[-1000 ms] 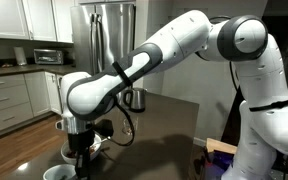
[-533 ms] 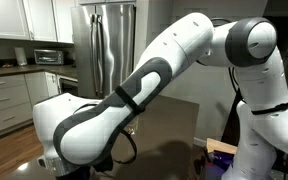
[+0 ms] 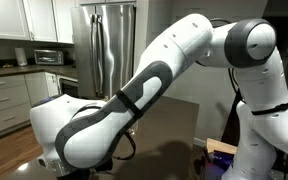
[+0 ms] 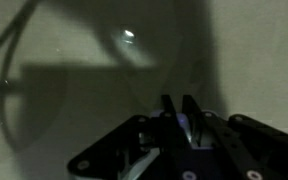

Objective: Move the white mug backwards, pour the contents in the mug into the white bowl

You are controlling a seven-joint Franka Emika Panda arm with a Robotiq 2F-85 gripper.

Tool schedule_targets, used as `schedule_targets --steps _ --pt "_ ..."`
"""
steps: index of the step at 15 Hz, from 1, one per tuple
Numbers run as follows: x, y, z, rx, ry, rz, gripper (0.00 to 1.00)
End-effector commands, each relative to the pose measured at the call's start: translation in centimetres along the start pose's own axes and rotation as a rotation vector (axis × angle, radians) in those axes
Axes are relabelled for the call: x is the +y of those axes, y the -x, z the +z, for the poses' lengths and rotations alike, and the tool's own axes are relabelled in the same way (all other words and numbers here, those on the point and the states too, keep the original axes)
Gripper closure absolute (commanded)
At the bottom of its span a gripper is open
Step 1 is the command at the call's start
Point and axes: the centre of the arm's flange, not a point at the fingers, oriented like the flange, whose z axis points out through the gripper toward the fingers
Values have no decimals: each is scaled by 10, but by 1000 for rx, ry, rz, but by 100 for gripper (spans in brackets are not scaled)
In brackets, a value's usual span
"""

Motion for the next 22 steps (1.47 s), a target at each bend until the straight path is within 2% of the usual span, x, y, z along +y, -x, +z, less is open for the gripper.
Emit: schedule_targets --steps 1,10,13,17,22 --pt "6 1 -20 24 -33 6 60" --pt "31 13 -72 9 -77 4 1" --pt "55 18 -101 56 -76 26 0" --pt "91 27 -141 136 -20 83 0" --pt "112 37 -187 197 51 124 0"
